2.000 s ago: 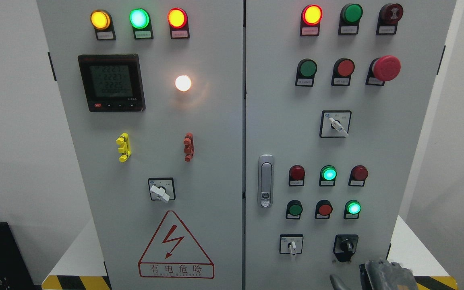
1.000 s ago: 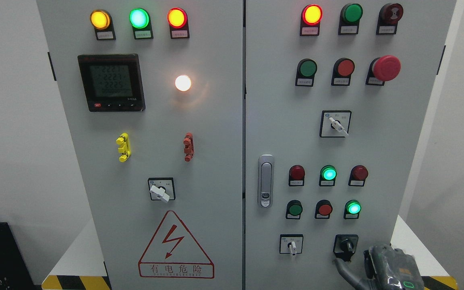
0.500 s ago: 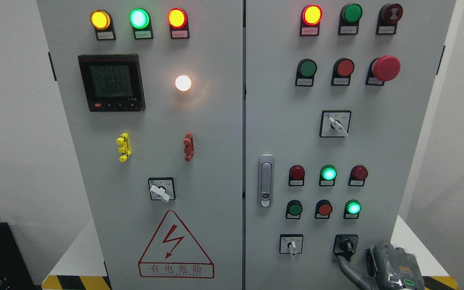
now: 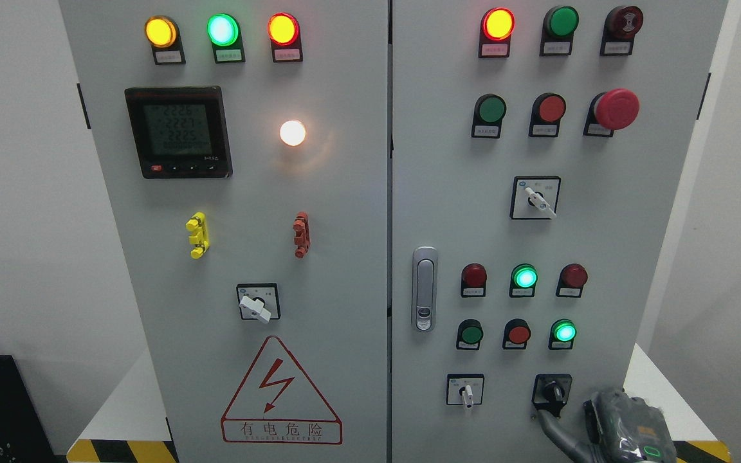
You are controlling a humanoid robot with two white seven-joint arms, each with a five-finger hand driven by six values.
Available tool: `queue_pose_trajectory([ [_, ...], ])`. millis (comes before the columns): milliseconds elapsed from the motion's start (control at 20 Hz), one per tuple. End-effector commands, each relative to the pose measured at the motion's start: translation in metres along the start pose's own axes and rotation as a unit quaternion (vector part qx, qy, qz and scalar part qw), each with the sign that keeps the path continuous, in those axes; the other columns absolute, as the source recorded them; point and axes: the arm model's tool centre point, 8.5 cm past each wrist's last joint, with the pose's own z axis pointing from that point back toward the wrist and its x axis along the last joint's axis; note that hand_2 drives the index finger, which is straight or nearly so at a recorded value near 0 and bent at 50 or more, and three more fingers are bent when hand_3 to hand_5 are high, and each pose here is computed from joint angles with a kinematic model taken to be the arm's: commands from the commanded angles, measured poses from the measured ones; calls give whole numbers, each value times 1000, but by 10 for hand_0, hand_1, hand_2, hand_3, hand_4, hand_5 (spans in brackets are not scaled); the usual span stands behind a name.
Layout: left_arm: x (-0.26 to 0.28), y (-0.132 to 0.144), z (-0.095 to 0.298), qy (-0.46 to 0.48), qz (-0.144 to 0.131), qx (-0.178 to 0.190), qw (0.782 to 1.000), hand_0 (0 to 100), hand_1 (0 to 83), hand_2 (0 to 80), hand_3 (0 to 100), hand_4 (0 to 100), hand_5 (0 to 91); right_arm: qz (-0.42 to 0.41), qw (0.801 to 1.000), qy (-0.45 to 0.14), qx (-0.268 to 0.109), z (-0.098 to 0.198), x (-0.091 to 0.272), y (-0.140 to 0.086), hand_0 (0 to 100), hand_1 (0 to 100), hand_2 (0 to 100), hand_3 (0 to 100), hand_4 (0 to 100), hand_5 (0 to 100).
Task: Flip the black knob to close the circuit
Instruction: 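Grip the black knob with the right hand and twist it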
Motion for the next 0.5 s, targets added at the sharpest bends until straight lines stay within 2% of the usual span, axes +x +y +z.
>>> queue_pose_trajectory([
  [0,0,0,0,0,0,0,1000,120,556,0,0,0,0,-15,1000,23,1,-2,-17,-2,0,0,941,1000,904,851],
  [450,1,0,0,0,0,0,1000,120,556,0,0,0,0,-29,999,28,-2,-1,-22,-5,0,0,941,1000,905,858],
])
